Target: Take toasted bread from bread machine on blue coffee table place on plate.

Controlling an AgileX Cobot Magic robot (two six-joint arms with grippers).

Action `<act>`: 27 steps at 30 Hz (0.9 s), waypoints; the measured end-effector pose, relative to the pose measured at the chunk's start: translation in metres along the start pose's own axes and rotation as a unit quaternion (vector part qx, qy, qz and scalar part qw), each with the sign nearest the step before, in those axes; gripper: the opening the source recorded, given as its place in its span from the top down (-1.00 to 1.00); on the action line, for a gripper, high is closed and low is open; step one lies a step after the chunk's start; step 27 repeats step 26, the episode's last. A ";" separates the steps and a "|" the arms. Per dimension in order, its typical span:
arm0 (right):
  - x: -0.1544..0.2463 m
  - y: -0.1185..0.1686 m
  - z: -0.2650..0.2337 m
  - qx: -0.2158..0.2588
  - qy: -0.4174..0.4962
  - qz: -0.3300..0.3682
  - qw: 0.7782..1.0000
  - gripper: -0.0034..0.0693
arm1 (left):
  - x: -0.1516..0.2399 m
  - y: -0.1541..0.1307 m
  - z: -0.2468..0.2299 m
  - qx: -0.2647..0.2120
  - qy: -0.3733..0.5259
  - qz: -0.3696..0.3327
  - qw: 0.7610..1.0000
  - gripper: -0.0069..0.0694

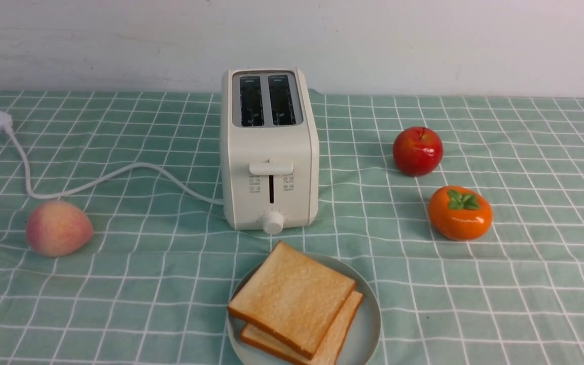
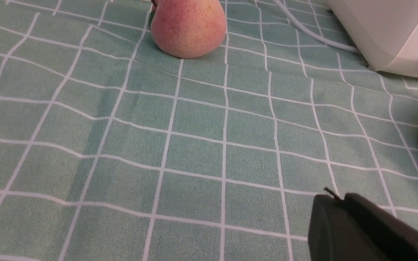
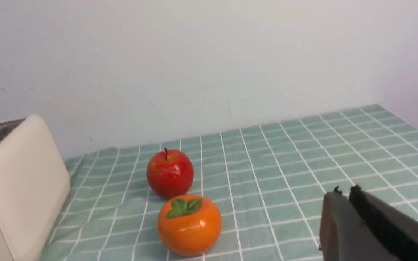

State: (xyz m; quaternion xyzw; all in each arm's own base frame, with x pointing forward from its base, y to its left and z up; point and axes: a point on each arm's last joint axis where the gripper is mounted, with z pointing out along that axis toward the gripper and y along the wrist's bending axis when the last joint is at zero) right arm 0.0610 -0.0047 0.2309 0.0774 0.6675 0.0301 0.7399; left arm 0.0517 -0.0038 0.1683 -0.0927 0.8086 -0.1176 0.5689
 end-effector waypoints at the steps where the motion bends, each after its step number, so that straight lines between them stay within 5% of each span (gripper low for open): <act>1: 0.001 0.000 -0.003 -0.001 -0.010 0.000 1.000 0.79 | 0.000 0.000 0.000 0.000 0.000 0.000 1.000 0.74; 4: 0.012 -0.002 -0.007 -0.001 -0.016 0.000 1.000 0.78 | 0.000 0.000 0.000 0.001 -0.001 0.000 1.000 0.73; 13: 0.055 -0.003 -0.014 0.001 0.193 0.000 0.981 0.76 | 0.000 0.000 0.000 0.000 0.000 0.000 1.000 0.72; 27: 0.057 0.001 -0.016 -0.023 0.213 0.025 0.976 0.72 | 0.001 0.000 0.000 0.000 0.000 0.000 1.000 0.68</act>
